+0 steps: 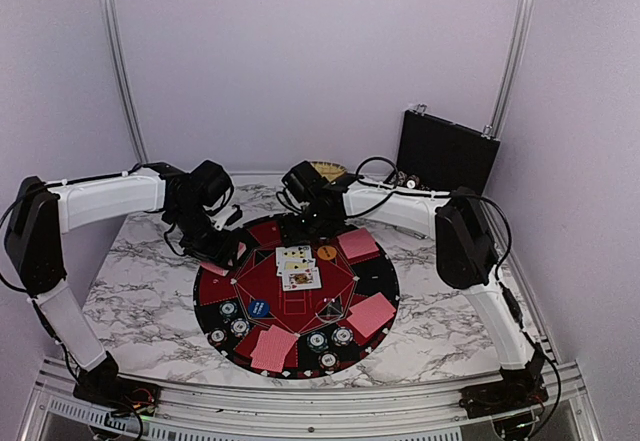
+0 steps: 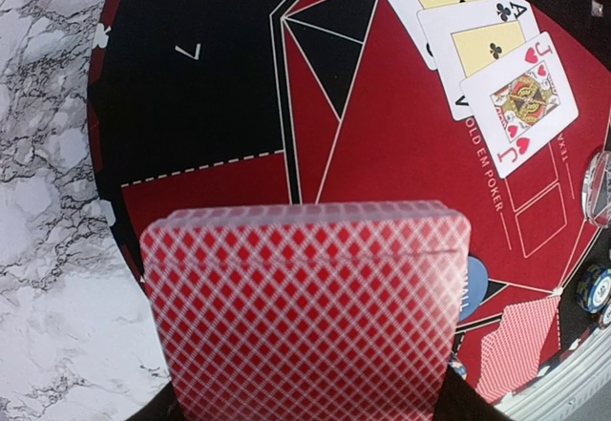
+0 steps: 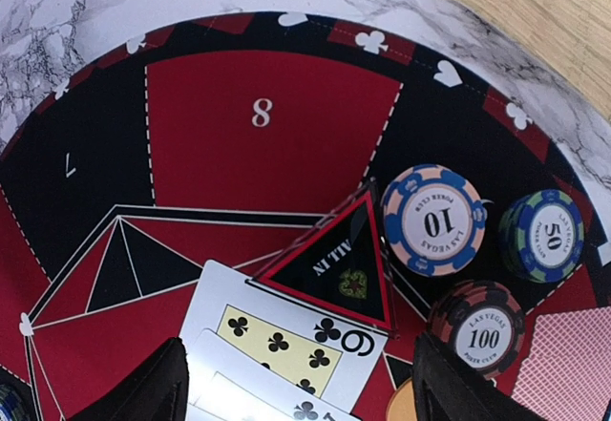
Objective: Distribute texas hold em gaming equipment
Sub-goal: Move the all-in button to position 9.
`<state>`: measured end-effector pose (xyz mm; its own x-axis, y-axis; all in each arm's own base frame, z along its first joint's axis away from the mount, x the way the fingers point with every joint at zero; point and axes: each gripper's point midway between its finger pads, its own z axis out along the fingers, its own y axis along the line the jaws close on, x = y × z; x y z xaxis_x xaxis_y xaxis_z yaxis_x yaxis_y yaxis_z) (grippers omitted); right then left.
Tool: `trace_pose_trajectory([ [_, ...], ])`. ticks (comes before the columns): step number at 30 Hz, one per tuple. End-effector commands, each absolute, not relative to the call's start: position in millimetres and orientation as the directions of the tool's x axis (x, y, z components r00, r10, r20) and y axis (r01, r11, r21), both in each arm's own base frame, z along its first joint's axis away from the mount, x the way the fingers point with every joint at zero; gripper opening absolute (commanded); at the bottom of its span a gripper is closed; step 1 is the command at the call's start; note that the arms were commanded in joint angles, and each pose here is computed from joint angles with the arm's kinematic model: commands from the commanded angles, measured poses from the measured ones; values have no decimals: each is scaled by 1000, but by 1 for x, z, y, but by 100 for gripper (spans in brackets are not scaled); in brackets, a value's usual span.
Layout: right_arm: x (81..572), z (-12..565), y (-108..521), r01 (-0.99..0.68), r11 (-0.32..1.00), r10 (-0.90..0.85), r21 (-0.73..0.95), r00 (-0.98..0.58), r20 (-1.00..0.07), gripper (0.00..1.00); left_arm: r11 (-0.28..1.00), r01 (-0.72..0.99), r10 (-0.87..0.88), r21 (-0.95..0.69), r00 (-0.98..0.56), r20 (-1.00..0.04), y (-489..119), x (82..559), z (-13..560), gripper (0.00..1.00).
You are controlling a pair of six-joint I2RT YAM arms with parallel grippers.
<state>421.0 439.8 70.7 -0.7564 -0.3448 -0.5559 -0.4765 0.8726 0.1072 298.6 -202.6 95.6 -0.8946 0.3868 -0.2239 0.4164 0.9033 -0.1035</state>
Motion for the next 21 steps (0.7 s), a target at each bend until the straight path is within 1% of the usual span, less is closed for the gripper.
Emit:
trace_pose_trajectory([
  [1,429,82,448,-474,874,-331,111,-746,-578,79,896,428,386,-120,-883,-269,-204,302,105,37],
  [21,431,61,450,-447,885,-310,127,-771,-557,79,895,425,379,-138,-885,-271,-202,302,103,37],
])
